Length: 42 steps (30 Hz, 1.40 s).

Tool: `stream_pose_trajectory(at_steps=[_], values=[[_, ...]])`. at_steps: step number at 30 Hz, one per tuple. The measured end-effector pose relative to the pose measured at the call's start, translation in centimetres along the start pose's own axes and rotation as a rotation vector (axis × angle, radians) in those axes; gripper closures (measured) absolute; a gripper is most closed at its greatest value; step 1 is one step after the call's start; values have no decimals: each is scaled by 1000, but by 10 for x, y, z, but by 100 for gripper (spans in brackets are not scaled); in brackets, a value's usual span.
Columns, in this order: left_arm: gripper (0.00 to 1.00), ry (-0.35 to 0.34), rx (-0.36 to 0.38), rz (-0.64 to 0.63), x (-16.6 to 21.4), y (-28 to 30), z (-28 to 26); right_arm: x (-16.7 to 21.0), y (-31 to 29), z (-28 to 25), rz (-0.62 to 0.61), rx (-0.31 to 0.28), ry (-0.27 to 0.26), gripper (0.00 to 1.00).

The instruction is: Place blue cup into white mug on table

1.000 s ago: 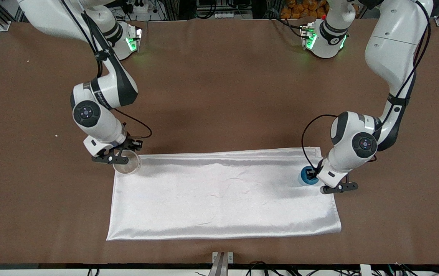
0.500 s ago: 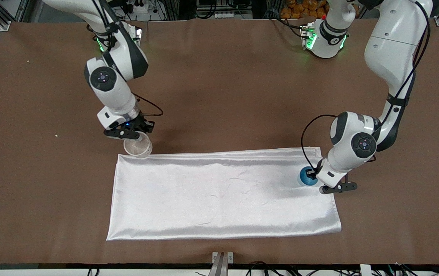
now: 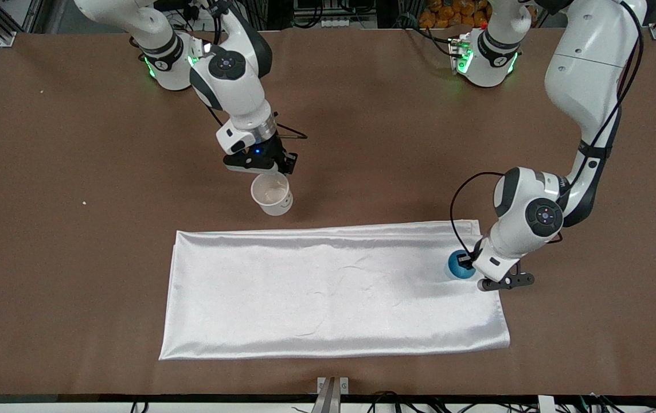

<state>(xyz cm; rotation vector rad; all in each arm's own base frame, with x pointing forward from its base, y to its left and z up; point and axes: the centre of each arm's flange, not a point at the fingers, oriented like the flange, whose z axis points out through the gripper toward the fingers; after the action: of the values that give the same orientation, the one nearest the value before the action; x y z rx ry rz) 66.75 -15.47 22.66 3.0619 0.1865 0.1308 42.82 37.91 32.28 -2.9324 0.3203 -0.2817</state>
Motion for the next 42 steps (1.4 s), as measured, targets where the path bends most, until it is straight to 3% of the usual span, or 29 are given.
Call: stream_pose_trajectory(at_steps=[5, 15, 32, 35, 40, 42], values=[[96, 24, -7, 0, 8, 2, -10, -23, -13, 26, -5, 21, -12, 90], [96, 62, 26, 51, 14, 5, -21, -66, -32, 75, 56, -11, -69, 90], [96, 51, 56, 104, 19, 38, -54, -93, -46, 90, 114, -27, -90, 89], [96, 53, 55, 106, 19, 39, -55, -96, -46, 91, 124, -30, -92, 78], [96, 56, 55, 106, 20, 39, -57, -95, -46, 92, 147, -31, -91, 74], [96, 57, 55, 107, 21, 41, -59, -95, -46, 91, 157, -32, -91, 63]])
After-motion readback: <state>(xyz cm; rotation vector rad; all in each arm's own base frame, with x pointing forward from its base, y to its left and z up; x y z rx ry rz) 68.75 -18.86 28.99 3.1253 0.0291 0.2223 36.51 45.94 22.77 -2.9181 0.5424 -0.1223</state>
